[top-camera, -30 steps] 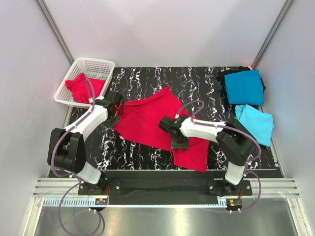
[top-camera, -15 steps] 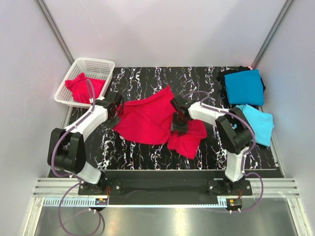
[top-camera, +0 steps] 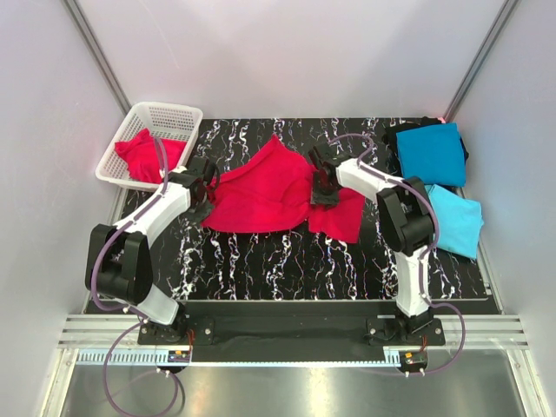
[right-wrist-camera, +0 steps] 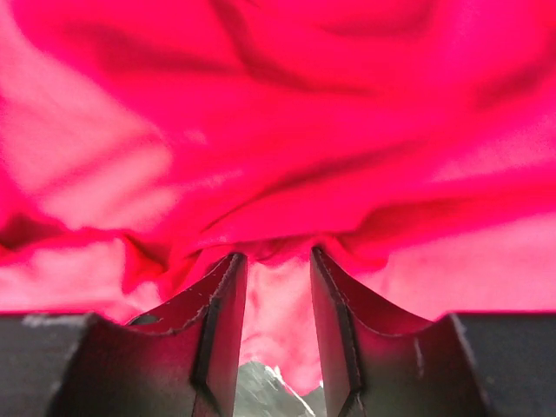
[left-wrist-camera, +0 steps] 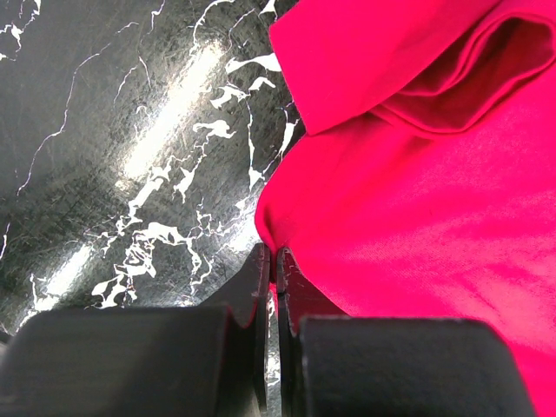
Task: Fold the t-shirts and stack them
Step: Flatten the tshirt out
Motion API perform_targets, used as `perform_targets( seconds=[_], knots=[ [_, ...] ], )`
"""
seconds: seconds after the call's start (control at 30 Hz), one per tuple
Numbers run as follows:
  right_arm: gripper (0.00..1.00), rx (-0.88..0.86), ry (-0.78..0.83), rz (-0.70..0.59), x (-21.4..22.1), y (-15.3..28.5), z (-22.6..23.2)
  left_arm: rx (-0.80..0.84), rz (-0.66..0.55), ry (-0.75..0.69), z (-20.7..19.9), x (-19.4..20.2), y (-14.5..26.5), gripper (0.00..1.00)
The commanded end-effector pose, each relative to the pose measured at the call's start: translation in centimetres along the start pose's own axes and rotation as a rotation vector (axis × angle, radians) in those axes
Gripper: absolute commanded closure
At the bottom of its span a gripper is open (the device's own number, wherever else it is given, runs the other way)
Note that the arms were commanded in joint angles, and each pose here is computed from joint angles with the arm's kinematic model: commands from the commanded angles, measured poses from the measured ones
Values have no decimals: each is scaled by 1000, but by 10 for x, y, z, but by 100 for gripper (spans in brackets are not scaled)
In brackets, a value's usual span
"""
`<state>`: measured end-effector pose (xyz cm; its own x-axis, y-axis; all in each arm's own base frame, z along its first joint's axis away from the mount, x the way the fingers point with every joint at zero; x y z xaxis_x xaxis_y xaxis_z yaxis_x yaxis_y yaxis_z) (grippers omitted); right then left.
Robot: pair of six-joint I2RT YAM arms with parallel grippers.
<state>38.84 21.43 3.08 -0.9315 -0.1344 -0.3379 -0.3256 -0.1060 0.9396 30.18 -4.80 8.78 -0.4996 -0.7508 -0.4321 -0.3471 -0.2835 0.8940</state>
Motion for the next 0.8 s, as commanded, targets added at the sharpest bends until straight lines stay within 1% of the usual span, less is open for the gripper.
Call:
perform_targets(
  seconds=[0.0, 0.03, 0.1, 0.13, 0.23, 0.3, 0.33, 0.43, 0.47, 0.5, 0.57, 0.67, 0.77],
  knots=[
    [58, 117, 28, -134, -10, 66, -17, 42, -19, -5, -13, -9, 6, 100],
    [58, 106, 26, -193, -16, 90, -15, 45, -20, -2, -14, -9, 7, 100],
    [58, 124, 22, -216, -13, 108, -18, 42, -19, -7, -13, -9, 6, 100],
    [58, 121, 20, -248, -13, 124, -17, 44, -18, -5, -14, -9, 6, 100],
    [58, 146, 1, -256, -3, 142, -23, 41, -15, -6, -13, -7, 5, 100],
    [59, 187, -43, -228, 11, 141, -31, 41, -16, -6, -14, -8, 4, 100],
    [62, 223, -56, -205, 19, 138, -38, 42, -13, -5, -14, -7, 4, 100],
    [63, 350, -132, -129, 48, 115, -59, 42, -10, -2, -14, -6, 5, 100],
    [65, 384, -146, -96, 60, 105, -65, 44, -9, -2, -15, -6, 5, 100],
    [67, 405, -183, -73, 67, 95, -67, 43, -8, -2, -15, -6, 4, 100],
    [70, 436, -207, -19, 83, 84, -70, 44, -9, -3, -14, -6, 5, 100],
    [70, 476, -261, -3, 97, 74, -76, 45, -9, -9, -13, -5, 5, 100],
    [70, 471, -282, -23, 105, 75, -79, 42, -8, -10, -11, -4, 4, 100]
  ],
)
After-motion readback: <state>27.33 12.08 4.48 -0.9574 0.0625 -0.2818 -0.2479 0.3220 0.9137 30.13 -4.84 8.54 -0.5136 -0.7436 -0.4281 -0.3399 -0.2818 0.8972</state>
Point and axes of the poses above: each gripper's point midway between its finger pads, its own y axis back along the fingers, its own z axis along the line the jaws close on, x = y × z, the point moved 1 cm from there along y, back along the fingers, and after that the axes turned 14 degrees about y, right-handed, at the moved point
